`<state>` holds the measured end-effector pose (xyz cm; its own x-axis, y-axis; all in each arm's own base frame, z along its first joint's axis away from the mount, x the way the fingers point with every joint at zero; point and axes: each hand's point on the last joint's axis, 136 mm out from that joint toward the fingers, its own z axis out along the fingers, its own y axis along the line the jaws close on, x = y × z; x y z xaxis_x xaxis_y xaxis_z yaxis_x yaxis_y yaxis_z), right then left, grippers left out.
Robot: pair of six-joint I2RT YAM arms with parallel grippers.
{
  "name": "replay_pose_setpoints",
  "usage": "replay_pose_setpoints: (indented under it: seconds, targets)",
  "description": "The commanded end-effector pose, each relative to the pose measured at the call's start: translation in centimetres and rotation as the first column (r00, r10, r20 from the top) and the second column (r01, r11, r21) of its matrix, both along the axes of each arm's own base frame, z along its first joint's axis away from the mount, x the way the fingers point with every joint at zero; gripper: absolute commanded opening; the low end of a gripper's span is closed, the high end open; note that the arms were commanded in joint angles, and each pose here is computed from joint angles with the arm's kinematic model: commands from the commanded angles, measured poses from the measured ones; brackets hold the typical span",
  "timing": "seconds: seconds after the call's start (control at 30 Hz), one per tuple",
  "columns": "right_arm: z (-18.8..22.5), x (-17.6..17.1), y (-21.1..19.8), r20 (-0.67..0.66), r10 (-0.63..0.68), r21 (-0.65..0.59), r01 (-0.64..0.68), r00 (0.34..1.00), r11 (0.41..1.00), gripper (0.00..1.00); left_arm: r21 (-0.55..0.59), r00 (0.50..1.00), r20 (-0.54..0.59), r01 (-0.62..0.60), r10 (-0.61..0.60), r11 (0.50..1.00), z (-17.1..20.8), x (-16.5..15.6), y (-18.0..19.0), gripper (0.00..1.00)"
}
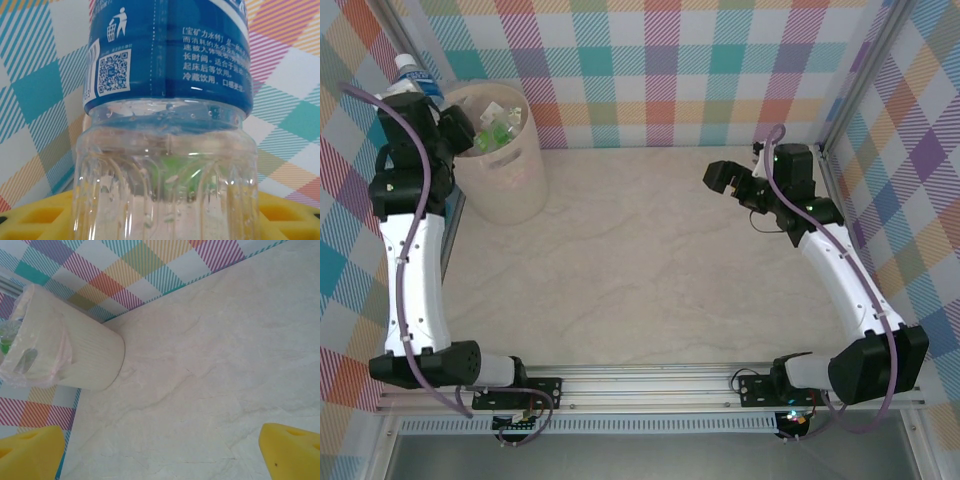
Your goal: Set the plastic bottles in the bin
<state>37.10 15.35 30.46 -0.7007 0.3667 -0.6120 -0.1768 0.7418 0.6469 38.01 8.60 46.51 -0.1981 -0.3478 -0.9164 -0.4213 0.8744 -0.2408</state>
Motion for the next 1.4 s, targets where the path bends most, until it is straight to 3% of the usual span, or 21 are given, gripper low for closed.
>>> replay_pose_setpoints:
  seconds: [0.0,0.13,0.4,0.83,0.93,1.1,1.23,1.37]
  targets:
    - [0.0,-0.5,-0.1,0.021,0.013,-0.022,-0.012,1.000,1.000,1.00,-0.073,1.000,-0.011,-0.004,0.003,0.997,-0.7,0.7,1.9,0.50]
    - [-0.5,-0.5,-0.3,0.021,0.011,-0.042,-0.010,1.000,0.999,1.00,-0.156,0.999,-0.024,0.038,-0.042,0.987,-2.4,3.0,3.2,0.51]
    - [-1.2,-0.1,-0.5,0.014,0.005,-0.064,-0.005,1.000,0.998,1.00,-0.203,0.990,-0.140,-0.053,0.024,0.978,-6.8,6.2,6.3,0.51]
    - [-2.5,0.8,-0.4,-0.012,0.004,-0.088,-0.005,1.000,0.996,1.00,-0.270,0.982,-0.183,-0.009,-0.042,0.963,-10.3,10.5,6.3,0.53]
    - [-2.7,1.0,-0.3,-0.022,0.010,-0.086,-0.012,1.000,0.996,1.00,-0.296,0.974,-0.206,0.031,-0.096,0.955,-11.3,11.1,5.6,0.61]
    - [-3.1,1.1,-0.3,-0.030,0.009,-0.099,-0.012,1.000,0.995,1.00,-0.278,0.976,-0.179,0.070,-0.124,0.958,-9.5,10.6,5.1,0.92]
    - [-3.5,1.3,-0.6,-0.027,0.000,-0.118,-0.004,1.000,0.993,1.00,-0.226,0.979,-0.148,0.102,-0.137,0.969,-7.1,10.8,5.1,1.00]
    - [-4.2,1.5,-0.7,-0.021,-0.009,-0.125,0.006,1.000,0.992,1.00,-0.172,0.981,-0.177,0.045,-0.075,0.984,-7.2,11.8,6.9,0.99]
